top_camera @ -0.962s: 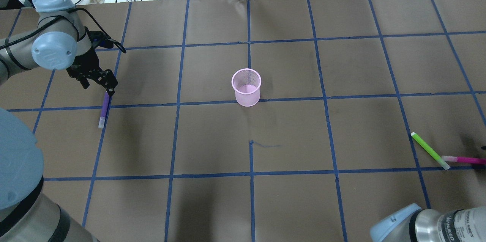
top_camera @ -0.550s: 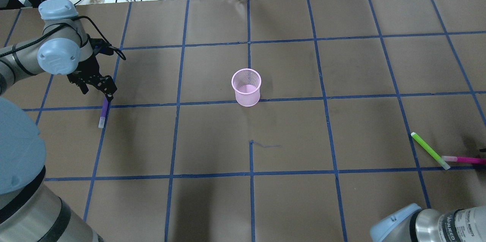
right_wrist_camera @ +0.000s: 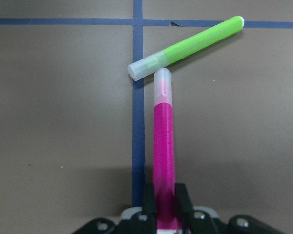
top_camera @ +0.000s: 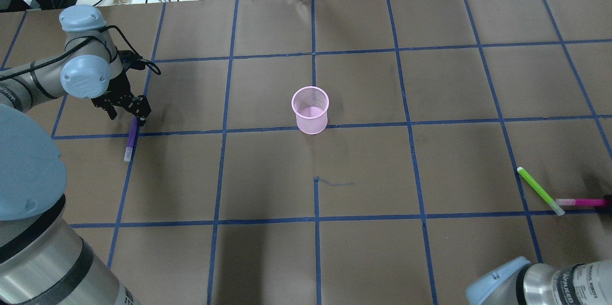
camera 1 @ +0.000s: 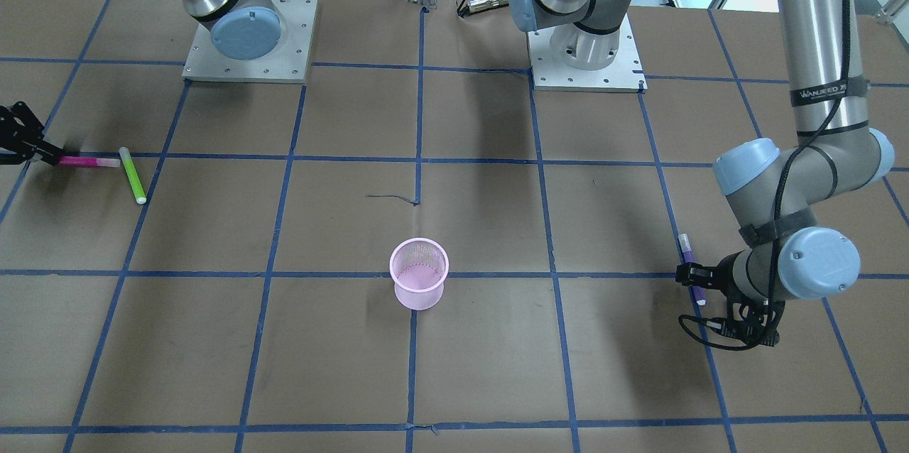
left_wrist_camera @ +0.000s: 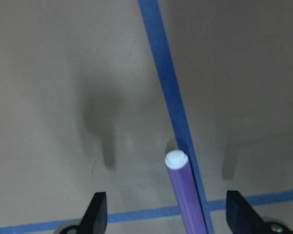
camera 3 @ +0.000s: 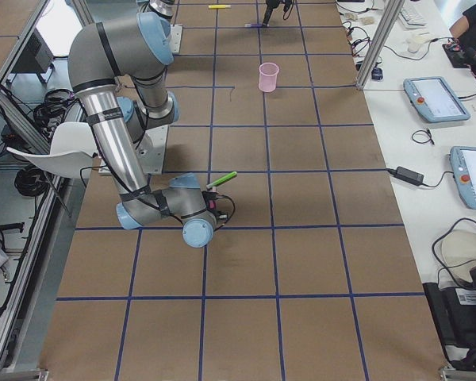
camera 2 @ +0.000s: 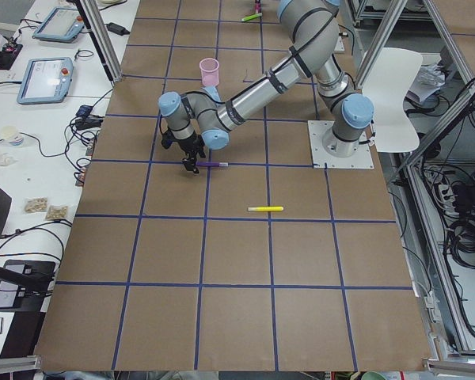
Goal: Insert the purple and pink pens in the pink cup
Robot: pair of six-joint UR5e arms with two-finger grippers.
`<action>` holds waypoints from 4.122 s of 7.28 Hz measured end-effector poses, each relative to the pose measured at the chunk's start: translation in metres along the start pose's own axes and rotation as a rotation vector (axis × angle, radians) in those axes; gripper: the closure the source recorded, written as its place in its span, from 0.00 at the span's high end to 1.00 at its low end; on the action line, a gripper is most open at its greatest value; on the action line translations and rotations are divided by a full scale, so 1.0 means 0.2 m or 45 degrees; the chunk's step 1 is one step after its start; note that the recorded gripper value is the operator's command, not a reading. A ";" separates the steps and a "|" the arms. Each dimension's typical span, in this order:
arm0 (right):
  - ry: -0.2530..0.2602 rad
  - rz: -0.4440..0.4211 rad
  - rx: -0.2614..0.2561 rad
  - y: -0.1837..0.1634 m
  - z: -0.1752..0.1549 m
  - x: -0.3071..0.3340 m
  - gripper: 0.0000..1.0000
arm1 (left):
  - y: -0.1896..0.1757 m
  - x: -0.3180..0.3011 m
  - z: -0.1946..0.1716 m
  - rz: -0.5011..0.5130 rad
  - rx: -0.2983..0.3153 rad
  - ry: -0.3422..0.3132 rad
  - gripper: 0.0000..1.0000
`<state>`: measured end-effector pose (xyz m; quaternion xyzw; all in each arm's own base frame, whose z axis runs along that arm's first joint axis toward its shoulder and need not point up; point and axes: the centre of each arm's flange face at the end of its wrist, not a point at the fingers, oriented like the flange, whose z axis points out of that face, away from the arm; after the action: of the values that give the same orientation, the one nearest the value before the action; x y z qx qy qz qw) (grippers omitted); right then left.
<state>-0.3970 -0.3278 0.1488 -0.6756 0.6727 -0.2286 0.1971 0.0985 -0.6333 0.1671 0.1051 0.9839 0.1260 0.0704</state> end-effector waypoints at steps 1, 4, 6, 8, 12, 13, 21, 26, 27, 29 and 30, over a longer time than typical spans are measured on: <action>0.000 0.004 -0.004 0.00 -0.01 0.00 0.00 | -0.01 0.00 0.00 -0.008 0.007 -0.002 0.71; 0.044 0.022 -0.124 -0.04 -0.25 0.08 0.00 | -0.02 0.02 -0.01 -0.039 0.024 0.003 0.66; 0.082 0.053 -0.289 -0.20 -0.58 0.24 0.00 | -0.02 0.03 0.00 -0.049 0.023 0.011 0.49; 0.089 0.053 -0.428 -0.61 -0.81 0.41 0.00 | -0.02 0.03 -0.01 -0.051 0.030 0.019 0.34; 0.038 0.034 -0.505 -1.88 -0.62 0.72 0.00 | -0.03 0.04 -0.01 -0.049 0.046 0.046 0.00; 0.020 0.061 -0.525 -2.20 -0.46 0.77 0.00 | -0.02 0.04 -0.03 -0.048 0.049 0.043 0.00; 0.161 0.178 -0.808 -3.56 0.97 1.10 0.00 | 0.12 0.11 -0.53 -0.040 0.221 0.071 0.00; 0.091 0.131 -0.891 -3.59 1.27 1.13 1.00 | 0.20 0.14 -0.70 -0.046 0.299 0.073 0.00; 0.079 0.129 -0.896 -3.59 1.31 1.13 1.00 | 0.21 0.14 -0.72 -0.048 0.307 0.070 0.00; 0.101 0.129 -0.908 -3.59 1.28 1.15 1.00 | 0.22 0.14 -0.74 -0.050 0.318 0.070 0.00; 0.158 0.152 -0.891 -3.61 1.16 1.20 1.00 | 0.23 0.15 -0.76 -0.050 0.330 0.069 0.00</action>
<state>0.3239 -0.5640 0.3839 -0.6464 0.7593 -0.0132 -0.0745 0.0535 -0.6190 0.3222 0.0905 0.9954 -0.0006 0.0323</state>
